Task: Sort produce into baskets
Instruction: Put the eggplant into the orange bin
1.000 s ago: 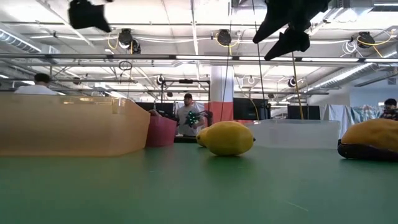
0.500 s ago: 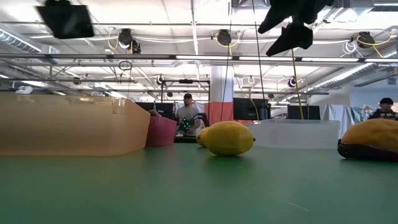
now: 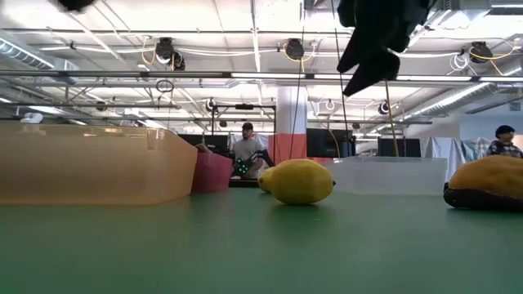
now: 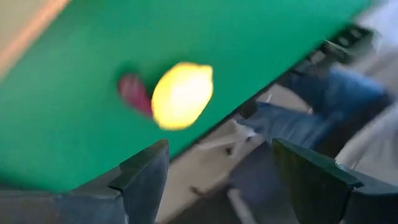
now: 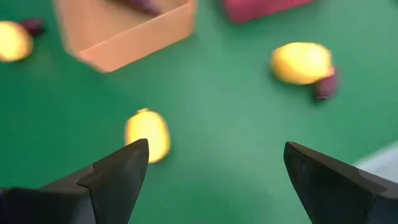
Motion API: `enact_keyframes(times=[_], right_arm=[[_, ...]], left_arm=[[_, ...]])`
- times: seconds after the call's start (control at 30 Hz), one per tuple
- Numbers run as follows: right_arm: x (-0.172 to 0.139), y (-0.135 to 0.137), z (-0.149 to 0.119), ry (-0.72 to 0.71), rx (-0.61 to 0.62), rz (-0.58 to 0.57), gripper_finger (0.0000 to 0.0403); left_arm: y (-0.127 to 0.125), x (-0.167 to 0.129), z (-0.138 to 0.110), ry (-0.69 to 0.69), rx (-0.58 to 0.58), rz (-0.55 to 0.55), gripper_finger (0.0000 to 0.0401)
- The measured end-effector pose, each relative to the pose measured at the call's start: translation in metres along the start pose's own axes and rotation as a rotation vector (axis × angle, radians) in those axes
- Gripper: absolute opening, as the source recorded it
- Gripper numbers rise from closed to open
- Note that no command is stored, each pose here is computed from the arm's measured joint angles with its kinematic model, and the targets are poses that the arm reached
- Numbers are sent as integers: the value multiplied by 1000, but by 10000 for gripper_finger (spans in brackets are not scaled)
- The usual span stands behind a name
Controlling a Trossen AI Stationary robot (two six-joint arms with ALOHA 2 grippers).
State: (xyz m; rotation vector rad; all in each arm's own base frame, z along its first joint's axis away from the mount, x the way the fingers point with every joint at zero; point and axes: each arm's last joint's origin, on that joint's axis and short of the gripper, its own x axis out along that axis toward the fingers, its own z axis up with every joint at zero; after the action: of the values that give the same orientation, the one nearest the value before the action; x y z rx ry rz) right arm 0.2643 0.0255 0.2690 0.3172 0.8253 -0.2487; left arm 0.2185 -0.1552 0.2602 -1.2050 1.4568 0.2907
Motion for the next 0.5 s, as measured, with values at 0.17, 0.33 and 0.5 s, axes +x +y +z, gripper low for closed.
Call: enact_keyframes(times=[0.17,0.33,0.5], right_arm=[[2,10,-4,33,-67,77,363],[1,19,-10,51,-129,101,363],[-2,30,-17,71,-133,132,363]], left_arm=[[2,13,-20,4,-323,49,287],[5,39,-33,-4,-438,134,287],[8,60,-33,-66,-485,192,287]])
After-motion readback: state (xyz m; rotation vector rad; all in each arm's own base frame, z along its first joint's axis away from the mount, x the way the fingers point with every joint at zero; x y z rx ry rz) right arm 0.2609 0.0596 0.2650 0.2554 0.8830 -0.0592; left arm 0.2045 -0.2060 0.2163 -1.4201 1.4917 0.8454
